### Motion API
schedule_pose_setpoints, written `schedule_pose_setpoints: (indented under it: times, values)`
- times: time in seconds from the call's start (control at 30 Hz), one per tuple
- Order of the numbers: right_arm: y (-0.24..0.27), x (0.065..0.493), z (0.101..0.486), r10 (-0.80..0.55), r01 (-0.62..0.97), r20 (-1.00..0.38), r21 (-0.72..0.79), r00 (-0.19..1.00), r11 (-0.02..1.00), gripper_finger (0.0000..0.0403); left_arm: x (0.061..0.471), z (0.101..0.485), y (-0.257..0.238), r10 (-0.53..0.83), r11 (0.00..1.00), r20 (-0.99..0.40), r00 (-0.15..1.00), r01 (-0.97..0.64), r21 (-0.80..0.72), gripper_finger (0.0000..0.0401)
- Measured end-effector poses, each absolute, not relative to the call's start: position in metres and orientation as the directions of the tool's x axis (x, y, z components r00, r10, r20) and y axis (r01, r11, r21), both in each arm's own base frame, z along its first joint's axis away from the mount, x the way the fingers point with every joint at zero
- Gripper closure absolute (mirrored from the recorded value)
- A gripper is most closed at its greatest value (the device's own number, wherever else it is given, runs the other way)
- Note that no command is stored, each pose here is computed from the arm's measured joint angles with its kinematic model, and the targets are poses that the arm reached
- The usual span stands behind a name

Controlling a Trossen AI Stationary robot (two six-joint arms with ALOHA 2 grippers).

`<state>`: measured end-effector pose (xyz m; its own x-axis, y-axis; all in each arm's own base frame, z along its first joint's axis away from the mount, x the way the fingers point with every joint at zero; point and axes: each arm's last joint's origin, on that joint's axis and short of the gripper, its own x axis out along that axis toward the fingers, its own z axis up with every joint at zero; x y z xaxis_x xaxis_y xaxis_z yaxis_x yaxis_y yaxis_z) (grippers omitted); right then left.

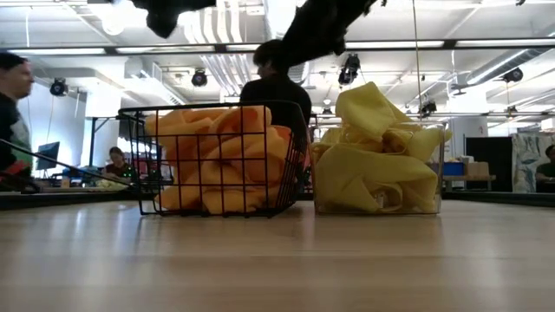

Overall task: Sort microfiber towel by color & place in baskets
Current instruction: Put the orange microfiber towel into the wire basket

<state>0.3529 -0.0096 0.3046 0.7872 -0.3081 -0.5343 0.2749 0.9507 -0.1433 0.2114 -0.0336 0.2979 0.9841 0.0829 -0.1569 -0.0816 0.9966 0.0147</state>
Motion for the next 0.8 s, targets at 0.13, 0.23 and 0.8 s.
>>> schedule_pose_setpoints:
  times: [0.13,0.23,0.8]
  values:
    - [-0.002,0.335,0.317,-0.293,0.270,-0.533,-0.123,0.794,0.955,0.0157,0.224,0.284,-0.015,0.155,0.987,-0.233,0.960,-0.159,0.000,0.0387]
    - [0.008,0.326,0.321,-0.269,0.245,-0.523,-0.117,0.809,0.962,0.0161,0.230,0.271,0.005,0.242,0.967,-0.322,0.915,-0.256,-0.002,0.0393]
    - [0.019,0.300,0.272,-0.252,0.320,-0.713,-0.041,0.654,0.947,0.0167,0.251,0.208,0.026,0.224,0.947,-0.649,0.727,-0.319,-0.030,0.0401]
